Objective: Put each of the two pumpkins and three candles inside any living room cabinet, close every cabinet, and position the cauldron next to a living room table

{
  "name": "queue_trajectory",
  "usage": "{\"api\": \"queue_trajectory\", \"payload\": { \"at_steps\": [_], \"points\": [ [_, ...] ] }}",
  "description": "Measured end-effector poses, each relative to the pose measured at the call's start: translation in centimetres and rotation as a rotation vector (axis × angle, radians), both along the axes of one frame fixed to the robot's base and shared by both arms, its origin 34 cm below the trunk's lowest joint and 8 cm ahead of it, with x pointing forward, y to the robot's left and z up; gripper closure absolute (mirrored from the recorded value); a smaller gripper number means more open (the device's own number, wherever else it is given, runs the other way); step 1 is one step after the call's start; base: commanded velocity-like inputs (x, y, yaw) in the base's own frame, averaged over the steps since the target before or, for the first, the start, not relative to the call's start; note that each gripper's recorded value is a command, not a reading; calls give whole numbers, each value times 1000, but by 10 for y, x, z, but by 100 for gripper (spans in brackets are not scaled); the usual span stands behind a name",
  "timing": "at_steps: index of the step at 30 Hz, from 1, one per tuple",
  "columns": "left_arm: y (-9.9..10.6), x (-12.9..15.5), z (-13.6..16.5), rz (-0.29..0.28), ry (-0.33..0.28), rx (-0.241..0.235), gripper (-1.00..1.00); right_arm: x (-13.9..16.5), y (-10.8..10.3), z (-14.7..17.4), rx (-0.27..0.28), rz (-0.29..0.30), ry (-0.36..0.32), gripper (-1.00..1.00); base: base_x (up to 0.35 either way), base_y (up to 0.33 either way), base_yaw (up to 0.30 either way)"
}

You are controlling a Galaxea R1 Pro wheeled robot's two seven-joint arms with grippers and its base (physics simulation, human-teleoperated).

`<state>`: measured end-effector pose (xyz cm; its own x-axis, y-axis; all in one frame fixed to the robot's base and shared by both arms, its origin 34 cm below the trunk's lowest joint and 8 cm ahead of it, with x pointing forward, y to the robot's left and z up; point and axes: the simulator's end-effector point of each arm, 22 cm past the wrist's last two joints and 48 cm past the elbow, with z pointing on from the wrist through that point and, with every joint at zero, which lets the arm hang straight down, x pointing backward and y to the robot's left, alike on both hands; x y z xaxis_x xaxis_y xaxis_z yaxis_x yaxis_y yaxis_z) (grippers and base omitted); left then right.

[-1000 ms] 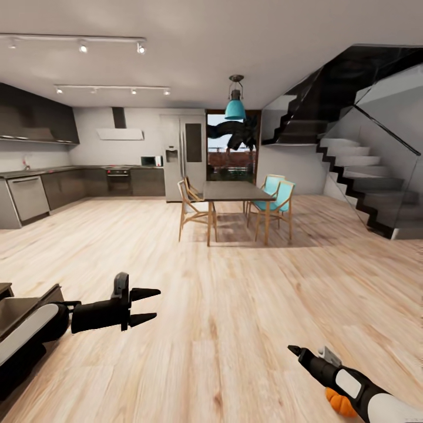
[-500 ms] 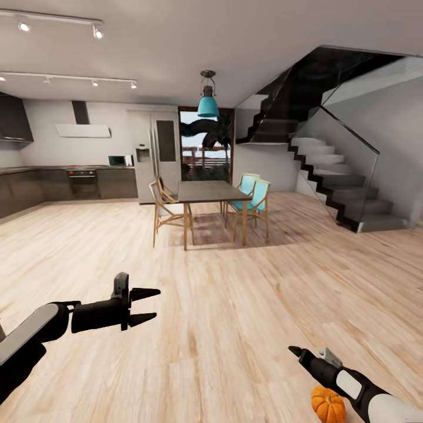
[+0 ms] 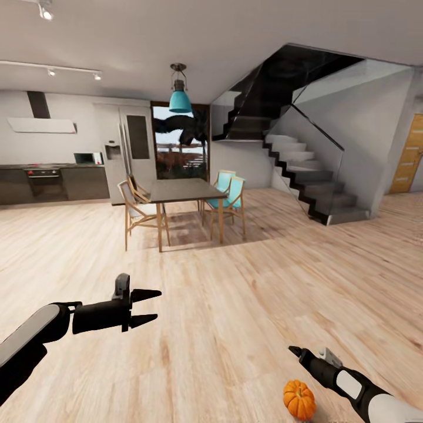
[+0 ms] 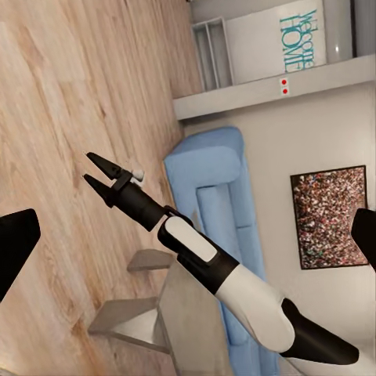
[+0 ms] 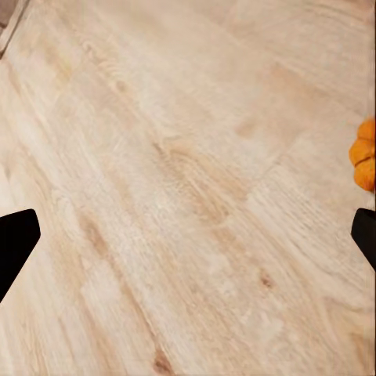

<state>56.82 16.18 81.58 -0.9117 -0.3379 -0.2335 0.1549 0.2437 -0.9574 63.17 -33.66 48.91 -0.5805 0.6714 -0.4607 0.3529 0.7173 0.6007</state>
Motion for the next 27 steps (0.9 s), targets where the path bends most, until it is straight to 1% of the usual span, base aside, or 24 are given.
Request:
{"api": "queue_trajectory", "payload": {
  "at_steps": [5, 9, 13, 21, 27],
  "points": [
    [0, 1, -3, 0, 7, 0, -100, -2, 0, -4, 1, -1, 9, -100, 3, -273, -151],
    [0, 2, -6, 0, 13, 0, -100, -3, 0, -7, 2, -1, 15, -100, 108, -87, -126],
    [0, 3, -8, 0, 19, -1, -100, -4, 0, -10, 2, -1, 21, -100, 197, 112, -121],
    [0, 5, -13, 0, 30, -1, -100, -6, 0, -16, 2, -1, 33, -100, 218, 193, -120],
    [0, 6, -17, -1, 39, -2, -100, -8, 0, -21, 2, -1, 42, -100, 122, 46, -121]
  ]
}}
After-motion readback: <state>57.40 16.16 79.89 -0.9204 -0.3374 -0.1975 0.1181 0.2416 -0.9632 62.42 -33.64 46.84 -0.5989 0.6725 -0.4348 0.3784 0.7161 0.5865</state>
